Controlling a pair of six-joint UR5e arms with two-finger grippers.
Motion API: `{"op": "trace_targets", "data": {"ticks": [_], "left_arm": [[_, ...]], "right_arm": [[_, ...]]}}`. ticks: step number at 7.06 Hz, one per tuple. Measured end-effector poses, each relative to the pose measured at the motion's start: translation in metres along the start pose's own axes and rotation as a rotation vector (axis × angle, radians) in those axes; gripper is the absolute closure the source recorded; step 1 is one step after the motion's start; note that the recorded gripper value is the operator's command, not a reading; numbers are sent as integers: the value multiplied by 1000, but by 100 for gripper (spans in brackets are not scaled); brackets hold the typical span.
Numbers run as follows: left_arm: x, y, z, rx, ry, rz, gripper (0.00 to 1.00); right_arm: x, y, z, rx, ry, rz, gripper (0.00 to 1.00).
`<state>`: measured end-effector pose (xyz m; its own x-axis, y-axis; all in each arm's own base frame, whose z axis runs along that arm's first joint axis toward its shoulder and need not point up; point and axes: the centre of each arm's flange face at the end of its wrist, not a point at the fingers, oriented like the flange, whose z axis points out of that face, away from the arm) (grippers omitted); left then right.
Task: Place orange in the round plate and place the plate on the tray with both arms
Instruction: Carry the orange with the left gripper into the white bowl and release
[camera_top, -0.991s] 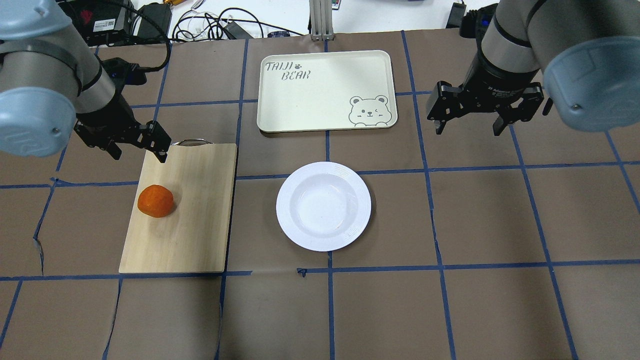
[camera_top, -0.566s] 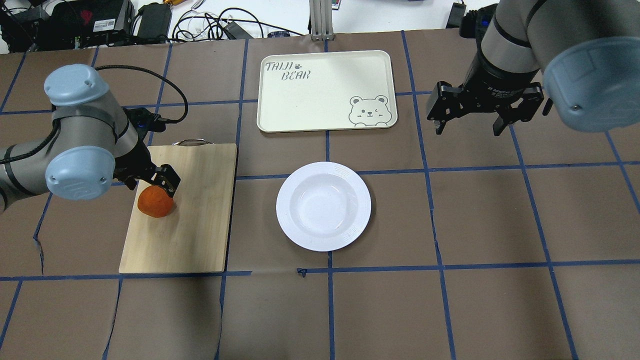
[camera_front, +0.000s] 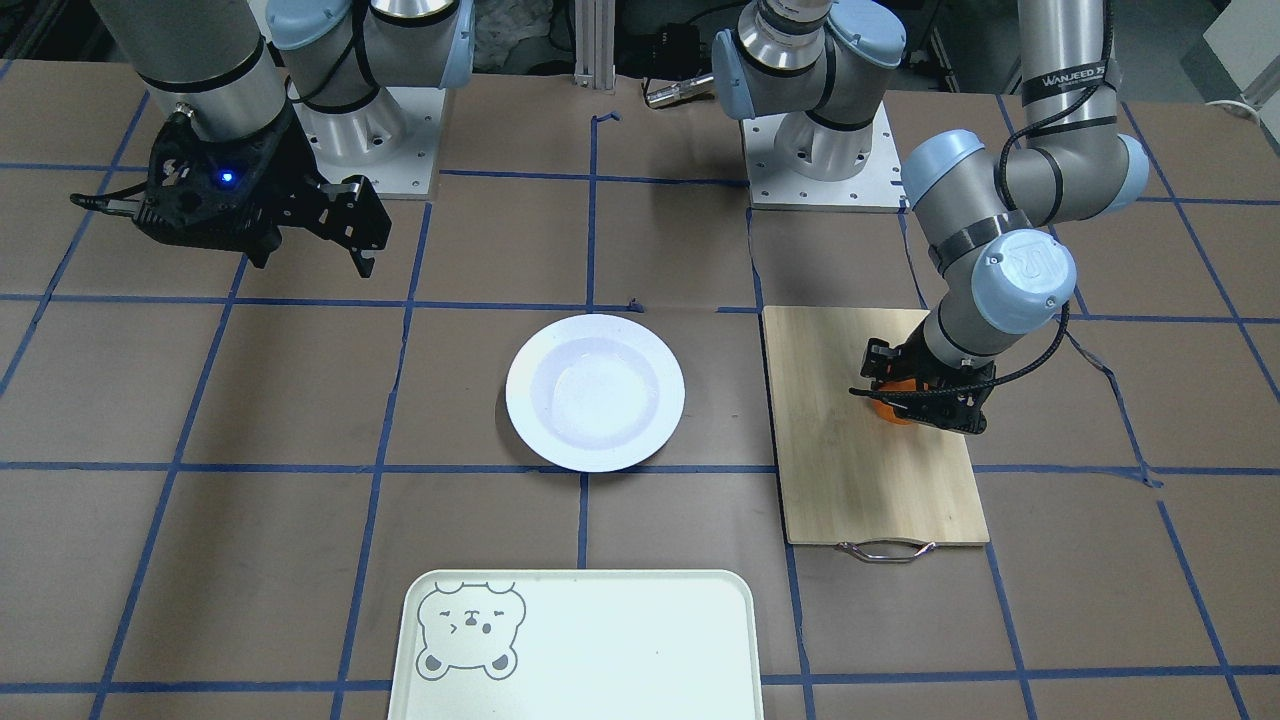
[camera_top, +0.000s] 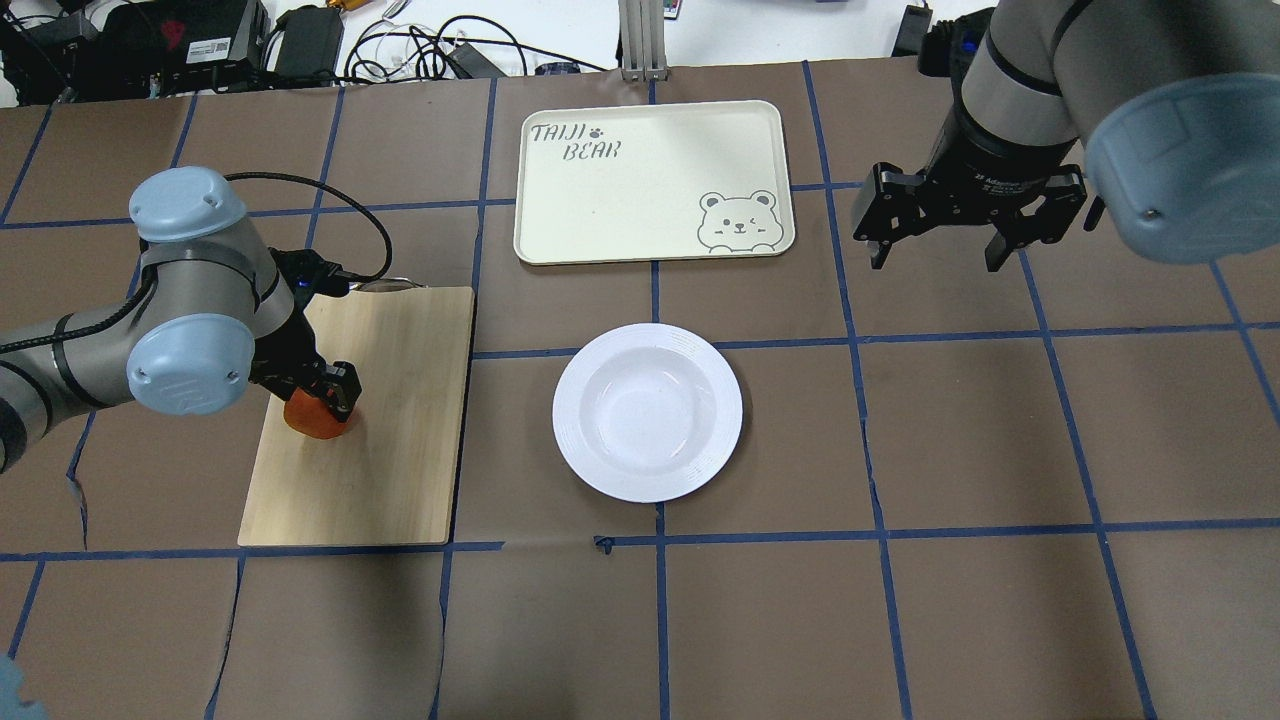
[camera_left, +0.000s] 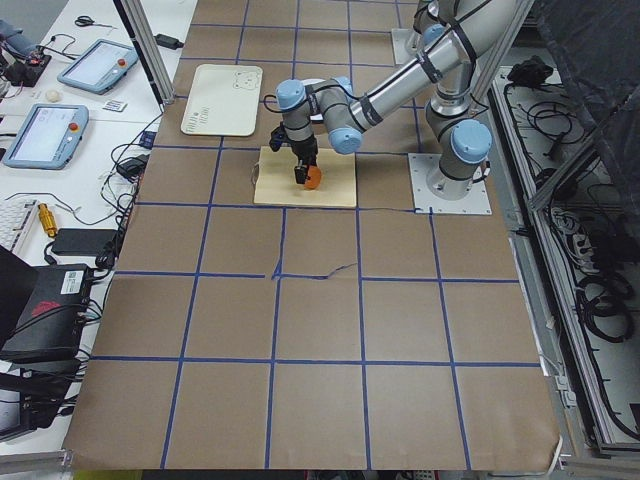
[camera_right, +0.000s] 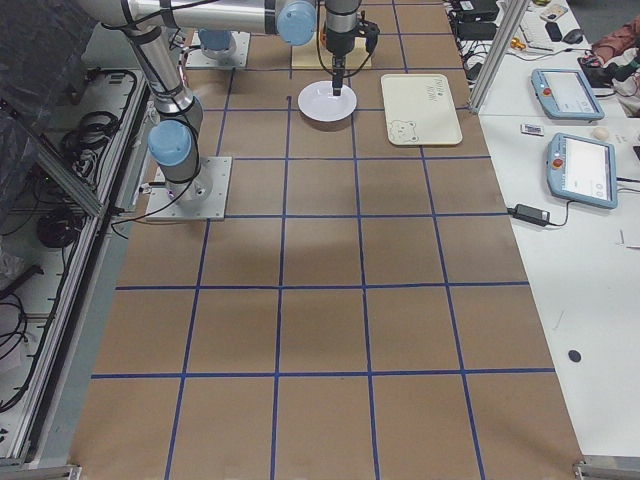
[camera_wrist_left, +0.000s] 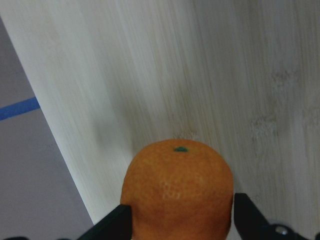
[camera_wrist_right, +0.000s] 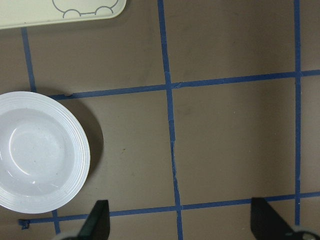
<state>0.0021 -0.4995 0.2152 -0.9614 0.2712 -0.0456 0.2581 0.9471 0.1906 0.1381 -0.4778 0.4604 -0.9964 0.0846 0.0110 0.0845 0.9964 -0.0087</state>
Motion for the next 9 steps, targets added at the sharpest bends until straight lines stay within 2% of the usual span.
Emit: {"op": "trace_targets", "data": {"ticks": [3, 5, 6, 8, 9], "left_arm": [[10, -13, -27, 58, -4, -56, 100], [51, -25, -39, 102, 71, -132, 100], [97, -37, -48, 122, 103, -163, 100], [193, -56, -73, 165, 203, -155, 100], [225, -60, -77, 165, 259, -139, 100]], "right_arm": [[1, 0, 0, 3, 0, 1, 0], [2, -3, 0, 9, -1, 2, 0], [3, -4, 1, 8, -1, 4, 0], [4, -5, 2, 7, -2, 6, 0], [4, -6, 2, 9, -2, 4, 0]]}}
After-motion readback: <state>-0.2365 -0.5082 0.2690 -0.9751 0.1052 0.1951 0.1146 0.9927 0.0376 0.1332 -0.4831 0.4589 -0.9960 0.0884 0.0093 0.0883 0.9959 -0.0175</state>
